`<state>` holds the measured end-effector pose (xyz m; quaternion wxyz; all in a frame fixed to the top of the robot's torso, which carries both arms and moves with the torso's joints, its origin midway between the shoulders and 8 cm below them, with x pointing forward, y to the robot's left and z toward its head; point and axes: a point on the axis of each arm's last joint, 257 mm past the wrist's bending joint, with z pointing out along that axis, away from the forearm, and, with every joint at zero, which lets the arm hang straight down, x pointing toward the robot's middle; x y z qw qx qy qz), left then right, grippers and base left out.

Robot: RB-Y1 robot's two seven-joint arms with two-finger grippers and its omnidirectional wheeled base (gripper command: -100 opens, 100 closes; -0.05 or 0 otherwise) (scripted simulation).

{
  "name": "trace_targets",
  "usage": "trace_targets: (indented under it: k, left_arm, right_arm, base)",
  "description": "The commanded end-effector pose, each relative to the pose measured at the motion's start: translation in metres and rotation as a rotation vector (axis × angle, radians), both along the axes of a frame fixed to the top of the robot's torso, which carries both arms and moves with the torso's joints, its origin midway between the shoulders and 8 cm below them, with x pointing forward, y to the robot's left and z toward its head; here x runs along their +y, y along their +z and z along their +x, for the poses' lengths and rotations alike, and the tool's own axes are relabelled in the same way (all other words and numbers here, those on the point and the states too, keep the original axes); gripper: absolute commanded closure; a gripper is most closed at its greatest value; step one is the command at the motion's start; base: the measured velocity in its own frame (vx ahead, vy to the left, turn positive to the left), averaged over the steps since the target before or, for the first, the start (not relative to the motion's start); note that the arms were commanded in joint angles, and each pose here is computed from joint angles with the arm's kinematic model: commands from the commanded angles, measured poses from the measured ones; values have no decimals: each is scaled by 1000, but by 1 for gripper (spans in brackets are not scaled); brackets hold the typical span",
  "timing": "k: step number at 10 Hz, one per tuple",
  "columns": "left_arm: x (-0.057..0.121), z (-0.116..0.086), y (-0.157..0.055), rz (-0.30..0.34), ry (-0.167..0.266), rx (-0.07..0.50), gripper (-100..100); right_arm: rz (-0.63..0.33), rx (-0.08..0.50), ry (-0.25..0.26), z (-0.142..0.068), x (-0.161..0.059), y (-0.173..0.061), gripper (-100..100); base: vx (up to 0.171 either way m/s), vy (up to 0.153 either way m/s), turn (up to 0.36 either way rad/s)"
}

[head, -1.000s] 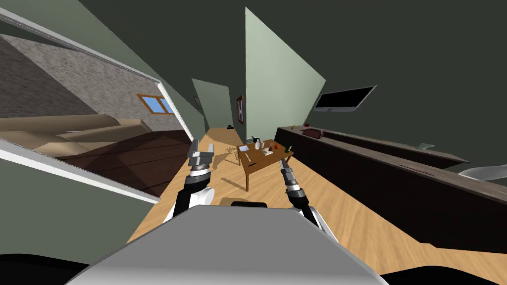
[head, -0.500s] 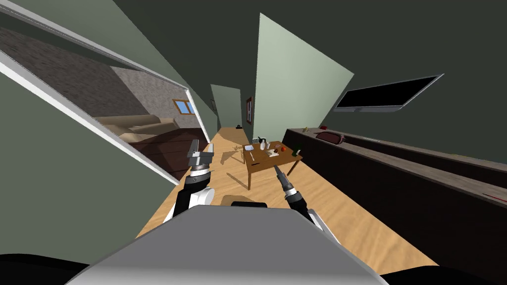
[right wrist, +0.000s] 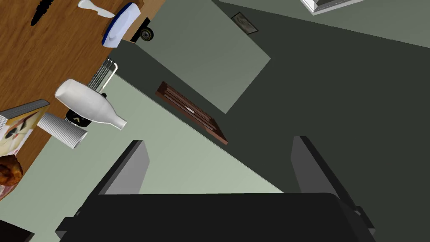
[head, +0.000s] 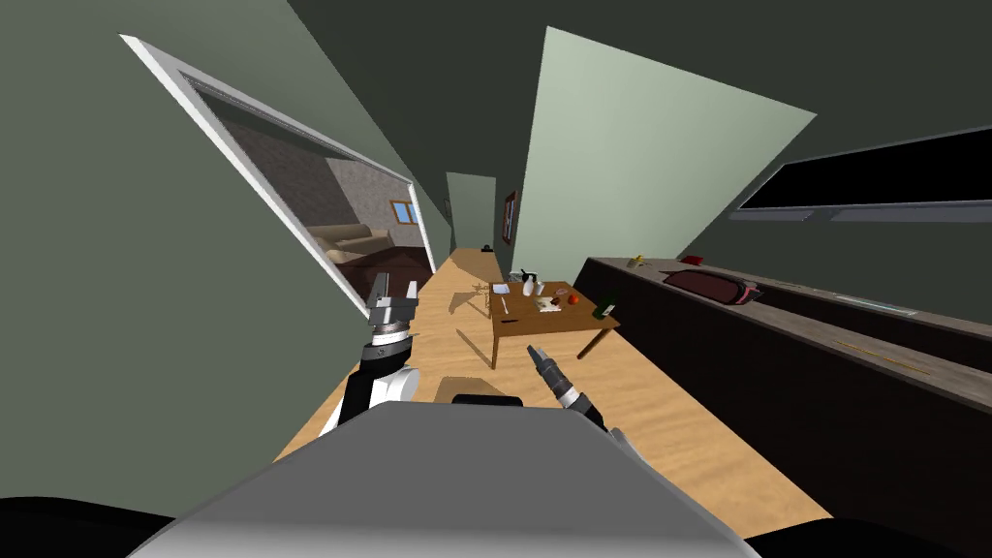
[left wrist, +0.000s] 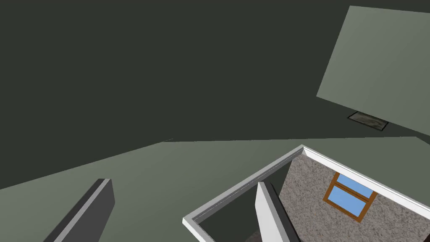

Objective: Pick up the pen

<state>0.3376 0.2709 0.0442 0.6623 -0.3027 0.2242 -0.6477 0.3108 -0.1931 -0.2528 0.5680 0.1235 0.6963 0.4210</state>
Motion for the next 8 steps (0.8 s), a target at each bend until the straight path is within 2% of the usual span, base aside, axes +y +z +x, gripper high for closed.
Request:
trace_targets:
  k: [1,2,3,4,5,6,7,8]
  left_arm:
    - [0,0,0,0,0,0,0]
    - [0,0,0,0,0,0,0]
    - [0,0,0,0,0,0,0]
    - [0,0,0,0,0,0,0]
    - [0,0,0,0,0,0,0]
    - [0,0,0,0,0,0,0]
    - [0,0,0,0,0,0,0]
    - [0,0,0,0,0,0,0]
  right_arm:
    - [-55,30,29,-4,-3,-14,-100]
    - [-113,78,58,-18,-3,-39,-100]
    - [-124,81,65,-19,-5,-40,-100]
    - [-187,132,98,-35,-7,-65,-100]
    - [-192,133,101,-36,-8,-66,-100]
    - [-259,186,137,-54,-14,-91,-100]
    - [-259,186,137,-54,-14,-91,-100]
    - [-318,239,166,-73,-20,-115,-100]
  base:
    - [-55,-85,258]
    - [-42,-69,435]
    - [-35,-55,208]
    - [-47,-37,365]
    - [-41,-41,233]
    - [-53,-46,341]
    - [-41,-46,238]
    - [-30,-53,384]
